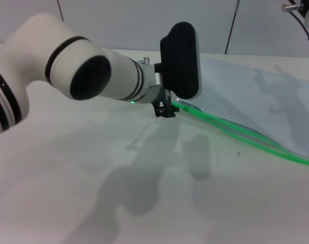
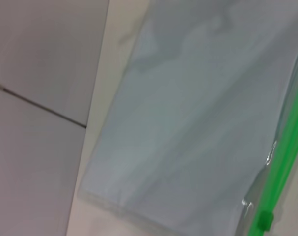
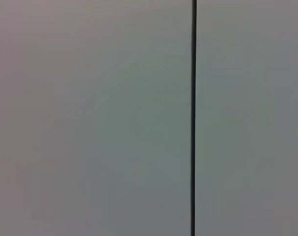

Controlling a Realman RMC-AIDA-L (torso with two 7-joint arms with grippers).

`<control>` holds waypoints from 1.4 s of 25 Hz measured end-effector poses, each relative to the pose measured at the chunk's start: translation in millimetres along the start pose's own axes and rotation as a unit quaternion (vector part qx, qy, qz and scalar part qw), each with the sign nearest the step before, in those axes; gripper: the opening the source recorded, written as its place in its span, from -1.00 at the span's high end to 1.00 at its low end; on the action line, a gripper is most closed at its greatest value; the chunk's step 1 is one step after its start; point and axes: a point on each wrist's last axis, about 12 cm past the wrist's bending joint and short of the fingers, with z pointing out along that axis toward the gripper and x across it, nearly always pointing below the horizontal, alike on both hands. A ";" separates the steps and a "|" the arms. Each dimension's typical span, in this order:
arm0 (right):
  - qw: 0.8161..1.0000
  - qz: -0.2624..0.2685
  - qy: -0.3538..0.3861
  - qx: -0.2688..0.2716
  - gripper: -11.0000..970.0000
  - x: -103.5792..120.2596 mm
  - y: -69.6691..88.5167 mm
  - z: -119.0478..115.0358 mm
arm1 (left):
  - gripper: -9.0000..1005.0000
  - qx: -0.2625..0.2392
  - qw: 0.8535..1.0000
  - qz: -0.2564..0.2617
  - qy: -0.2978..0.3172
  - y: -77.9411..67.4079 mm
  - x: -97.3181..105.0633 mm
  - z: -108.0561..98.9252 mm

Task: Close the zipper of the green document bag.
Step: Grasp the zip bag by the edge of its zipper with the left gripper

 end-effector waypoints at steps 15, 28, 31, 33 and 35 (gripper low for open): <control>1.000 0.000 0.000 -0.001 -0.19 -0.3 0.9 0.3 | -0.26 -0.009 1.000 0.024 -0.011 -6.9 -3.1 5.7; 1.000 0.007 -0.001 -0.007 -0.19 -1.7 4.7 1.9 | -0.26 -0.019 0.998 0.053 -0.026 -12.3 -6.9 9.8; 1.000 0.008 -0.001 -0.007 -0.19 -1.7 4.7 1.9 | -0.26 -0.021 0.998 0.057 -0.030 -13.8 -7.6 10.9; 1.000 0.008 -0.001 -0.007 -0.19 -1.8 4.7 2.0 | -0.26 -0.023 0.998 0.058 -0.031 -14.0 -7.5 11.3; 1.000 0.008 -0.002 -0.008 -0.19 -2.2 4.8 2.1 | -0.26 -0.023 0.998 0.057 -0.030 -14.0 -6.6 11.8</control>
